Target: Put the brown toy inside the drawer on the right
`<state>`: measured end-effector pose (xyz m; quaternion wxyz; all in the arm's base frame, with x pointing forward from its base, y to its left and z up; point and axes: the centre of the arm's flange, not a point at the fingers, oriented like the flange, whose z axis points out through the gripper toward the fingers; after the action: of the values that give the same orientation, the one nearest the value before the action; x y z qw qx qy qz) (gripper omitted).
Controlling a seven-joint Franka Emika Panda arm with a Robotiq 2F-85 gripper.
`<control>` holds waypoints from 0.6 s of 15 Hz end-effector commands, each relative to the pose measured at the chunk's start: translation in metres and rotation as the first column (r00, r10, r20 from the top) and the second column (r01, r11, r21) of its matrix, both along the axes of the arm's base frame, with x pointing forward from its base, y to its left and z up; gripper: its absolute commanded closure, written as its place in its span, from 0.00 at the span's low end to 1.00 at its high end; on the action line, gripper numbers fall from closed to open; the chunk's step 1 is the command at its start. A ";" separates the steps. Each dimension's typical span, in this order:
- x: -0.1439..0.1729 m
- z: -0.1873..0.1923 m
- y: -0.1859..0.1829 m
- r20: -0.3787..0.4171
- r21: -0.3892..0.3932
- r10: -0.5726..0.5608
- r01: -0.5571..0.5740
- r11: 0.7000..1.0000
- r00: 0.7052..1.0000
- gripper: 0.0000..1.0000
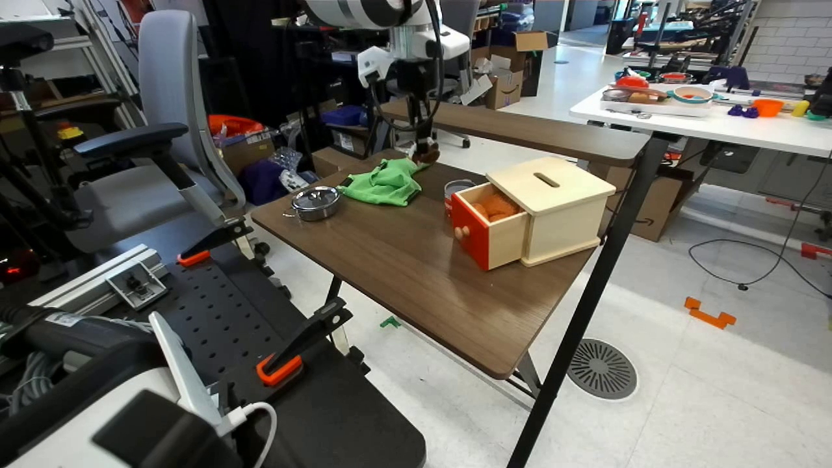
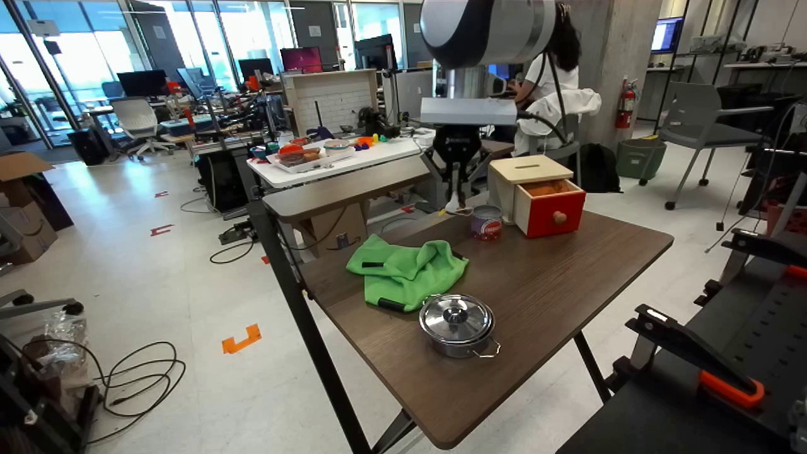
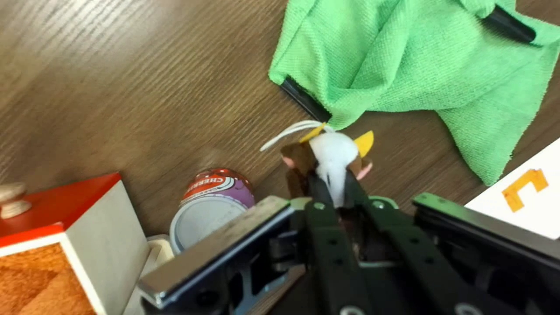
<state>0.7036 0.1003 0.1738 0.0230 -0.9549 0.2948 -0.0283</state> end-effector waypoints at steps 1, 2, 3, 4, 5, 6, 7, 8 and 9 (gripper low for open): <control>-0.056 0.049 -0.029 0.019 0.017 0.011 -0.012 1.000 1.000 0.97; -0.061 0.058 -0.037 0.021 0.015 0.014 -0.014 1.000 1.000 0.97; -0.067 0.068 -0.046 0.028 0.013 0.014 -0.014 1.000 1.000 0.97; -0.072 0.076 -0.056 0.032 0.014 0.010 -0.010 1.000 0.999 0.97; -0.077 0.085 -0.066 0.032 0.018 0.008 -0.008 1.000 0.999 0.97; -0.080 0.093 -0.076 0.031 0.023 0.003 -0.004 1.000 1.000 0.97; -0.083 0.100 -0.087 0.034 0.028 -0.003 0.002 1.000 0.999 0.97; -0.085 0.104 -0.097 0.033 0.032 -0.011 0.010 0.999 0.999 0.97; -0.088 0.108 -0.109 0.037 0.036 -0.023 0.021 0.999 0.999 0.97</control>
<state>0.6393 0.0193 0.2623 0.0292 -0.9530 0.2991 -0.0383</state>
